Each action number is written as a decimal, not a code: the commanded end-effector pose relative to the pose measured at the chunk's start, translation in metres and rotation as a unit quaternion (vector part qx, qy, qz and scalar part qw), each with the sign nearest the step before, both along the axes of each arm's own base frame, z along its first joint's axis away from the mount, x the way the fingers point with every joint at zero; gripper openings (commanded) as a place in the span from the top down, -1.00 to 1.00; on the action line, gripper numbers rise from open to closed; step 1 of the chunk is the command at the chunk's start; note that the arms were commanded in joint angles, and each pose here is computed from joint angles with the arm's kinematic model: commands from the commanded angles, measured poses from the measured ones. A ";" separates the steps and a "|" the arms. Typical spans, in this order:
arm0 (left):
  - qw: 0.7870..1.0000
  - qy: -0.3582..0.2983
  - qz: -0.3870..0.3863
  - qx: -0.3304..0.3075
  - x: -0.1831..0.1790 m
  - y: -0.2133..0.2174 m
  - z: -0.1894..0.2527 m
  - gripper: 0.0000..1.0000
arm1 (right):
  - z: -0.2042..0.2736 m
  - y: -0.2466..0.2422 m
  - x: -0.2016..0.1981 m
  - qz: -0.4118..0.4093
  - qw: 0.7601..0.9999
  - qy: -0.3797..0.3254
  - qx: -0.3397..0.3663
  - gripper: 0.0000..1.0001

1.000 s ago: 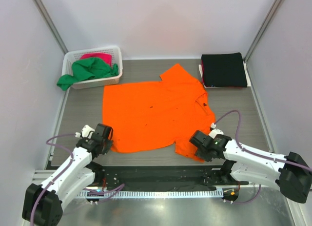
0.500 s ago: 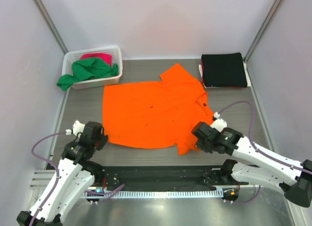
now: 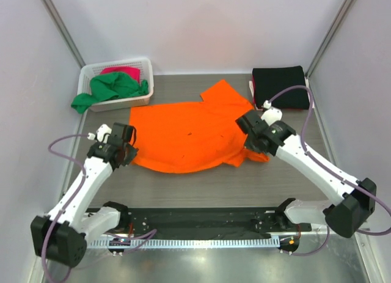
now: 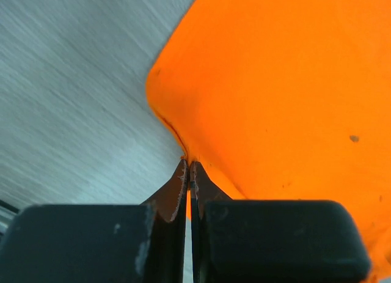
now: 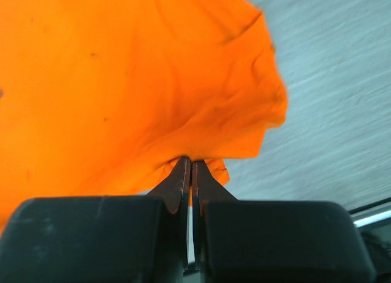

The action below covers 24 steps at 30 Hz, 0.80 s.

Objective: Fold and stack the t-shirts

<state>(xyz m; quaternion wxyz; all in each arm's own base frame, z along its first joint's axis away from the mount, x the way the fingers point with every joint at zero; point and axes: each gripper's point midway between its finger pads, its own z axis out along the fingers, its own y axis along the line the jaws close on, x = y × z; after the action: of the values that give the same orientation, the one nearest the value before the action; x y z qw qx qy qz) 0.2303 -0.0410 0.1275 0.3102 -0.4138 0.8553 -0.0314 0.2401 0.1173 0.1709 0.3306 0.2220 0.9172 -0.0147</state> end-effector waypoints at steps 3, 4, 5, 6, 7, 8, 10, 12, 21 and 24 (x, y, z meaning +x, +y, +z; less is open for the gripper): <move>1.000 -0.005 -0.018 0.017 0.045 0.007 0.007 1.00 | 0.022 -0.007 0.051 0.036 0.998 -0.026 -0.043 0.98; 1.000 -0.007 -0.018 0.023 0.051 0.008 0.008 1.00 | 0.025 -0.004 0.059 0.040 0.998 -0.027 -0.043 0.98; 0.999 -0.009 -0.016 0.026 0.057 0.010 0.012 0.99 | 0.025 -0.002 0.065 0.042 0.998 -0.028 -0.043 0.98; 0.999 -0.004 -0.019 0.032 0.061 0.012 0.011 0.99 | 0.017 -0.001 0.071 0.045 0.998 -0.018 -0.050 0.98; 0.999 0.006 -0.019 0.038 0.066 0.013 0.006 1.00 | 0.020 -0.002 0.078 0.048 0.997 -0.018 -0.050 0.98; 0.999 0.004 -0.018 0.042 0.072 0.015 0.009 0.99 | 0.020 -0.001 0.084 0.048 0.997 -0.020 -0.050 0.98; 0.998 0.019 -0.020 0.051 0.078 0.017 0.002 1.00 | 0.016 -0.004 0.097 0.050 0.997 -0.011 -0.057 0.98; 0.998 0.022 -0.014 0.057 0.084 0.022 0.003 1.00 | 0.009 -0.003 0.108 0.053 0.997 -0.003 -0.063 0.98; 0.996 0.062 -0.007 0.064 0.103 0.037 -0.020 1.00 | 0.006 -0.004 0.154 0.073 0.993 0.005 -0.092 0.98; 0.995 0.083 -0.008 0.060 0.109 0.040 -0.034 0.99 | -0.003 -0.004 0.167 0.079 0.992 0.017 -0.100 0.98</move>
<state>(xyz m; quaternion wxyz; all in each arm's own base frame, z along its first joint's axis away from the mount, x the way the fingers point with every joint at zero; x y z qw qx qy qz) 0.3228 -0.0063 0.0930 0.2547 -0.3938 0.8816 0.0530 0.3881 0.1133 0.1571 0.3186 0.1321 0.9348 -0.0846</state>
